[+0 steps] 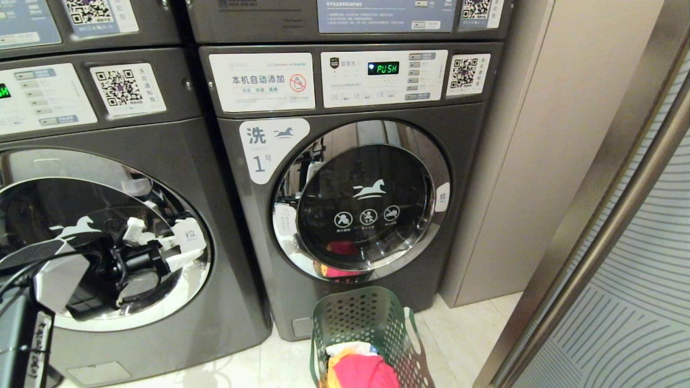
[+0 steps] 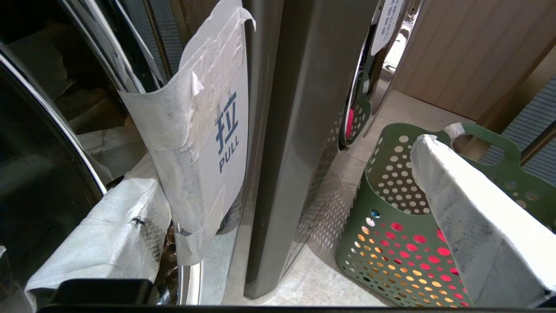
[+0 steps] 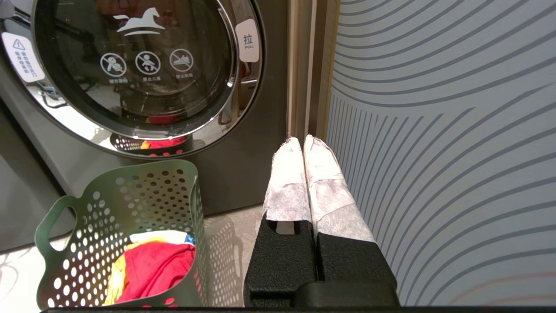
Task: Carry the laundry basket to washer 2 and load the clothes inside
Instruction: Open the lid of the washing machine
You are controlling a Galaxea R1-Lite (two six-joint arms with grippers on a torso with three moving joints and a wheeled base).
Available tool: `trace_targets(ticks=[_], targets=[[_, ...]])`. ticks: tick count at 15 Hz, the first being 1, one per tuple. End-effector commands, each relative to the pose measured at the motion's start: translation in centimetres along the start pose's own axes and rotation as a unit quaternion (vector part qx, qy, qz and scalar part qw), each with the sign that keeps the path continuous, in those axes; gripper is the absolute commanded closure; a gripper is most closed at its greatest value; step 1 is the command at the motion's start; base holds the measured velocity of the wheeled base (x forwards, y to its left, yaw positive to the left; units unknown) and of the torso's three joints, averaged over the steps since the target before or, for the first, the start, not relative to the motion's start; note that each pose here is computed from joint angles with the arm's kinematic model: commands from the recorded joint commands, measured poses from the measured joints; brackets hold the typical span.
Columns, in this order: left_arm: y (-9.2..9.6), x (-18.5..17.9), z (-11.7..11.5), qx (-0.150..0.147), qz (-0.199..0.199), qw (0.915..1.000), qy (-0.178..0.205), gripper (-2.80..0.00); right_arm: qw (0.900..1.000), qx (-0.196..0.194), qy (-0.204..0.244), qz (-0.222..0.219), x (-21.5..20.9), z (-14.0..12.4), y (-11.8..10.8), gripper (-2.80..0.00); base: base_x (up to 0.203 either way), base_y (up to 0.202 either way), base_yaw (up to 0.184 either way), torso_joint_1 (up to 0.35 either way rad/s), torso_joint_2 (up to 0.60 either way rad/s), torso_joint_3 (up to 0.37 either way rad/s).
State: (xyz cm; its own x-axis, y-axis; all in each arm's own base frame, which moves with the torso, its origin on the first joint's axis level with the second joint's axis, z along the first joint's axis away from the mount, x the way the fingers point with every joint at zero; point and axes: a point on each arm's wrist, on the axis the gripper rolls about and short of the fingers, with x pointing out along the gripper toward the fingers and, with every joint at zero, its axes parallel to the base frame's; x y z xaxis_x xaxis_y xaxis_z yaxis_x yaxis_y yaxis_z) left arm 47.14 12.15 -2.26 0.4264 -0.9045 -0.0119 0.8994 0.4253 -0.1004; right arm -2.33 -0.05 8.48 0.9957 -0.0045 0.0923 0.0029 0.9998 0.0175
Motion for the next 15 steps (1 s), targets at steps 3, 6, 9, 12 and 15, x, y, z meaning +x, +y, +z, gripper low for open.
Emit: trace_targets(ticks=[3, 6, 9, 12, 15], targets=[[-0.5, 0.2, 0.0, 0.01, -0.02, 0.9997, -0.001, -2.8, 1.0, 0.0, 0.017, 0.0, 0.2, -0.9, 0.0, 0.0, 0.0, 0.0, 0.0, 0.0, 0.0, 0.0], [-1.2, -0.3, -0.5, 0.009, -0.017, 0.9998, -0.001, -2.8, 1.0, 0.0, 0.017, 0.0, 0.2, -0.9, 0.0, 0.0, 0.0, 0.0, 0.0, 0.0, 0.0, 0.0], [-1.6, -0.9, -0.5, 0.012, -0.016, 0.9998, -0.002, -2.8, 1.0, 0.0, 0.017, 0.0, 0.2, -0.9, 0.0, 0.0, 0.0, 0.0, 0.0, 0.0, 0.0, 0.0], [-1.8, -1.7, -0.7, 0.006, -0.021, 0.9998, -0.001, -2.8, 1.0, 0.0, 0.017, 0.0, 0.2, -0.9, 0.0, 0.0, 0.0, 0.0, 0.0, 0.0, 0.0, 0.0], [-2.1, -3.0, -0.9, 0.006, -0.022, 0.9997, -0.002, -2.8, 1.0, 0.0, 0.017, 0.0, 0.2, -0.9, 0.0, 0.0, 0.0, 0.0, 0.0, -0.009, 0.0, 0.009]])
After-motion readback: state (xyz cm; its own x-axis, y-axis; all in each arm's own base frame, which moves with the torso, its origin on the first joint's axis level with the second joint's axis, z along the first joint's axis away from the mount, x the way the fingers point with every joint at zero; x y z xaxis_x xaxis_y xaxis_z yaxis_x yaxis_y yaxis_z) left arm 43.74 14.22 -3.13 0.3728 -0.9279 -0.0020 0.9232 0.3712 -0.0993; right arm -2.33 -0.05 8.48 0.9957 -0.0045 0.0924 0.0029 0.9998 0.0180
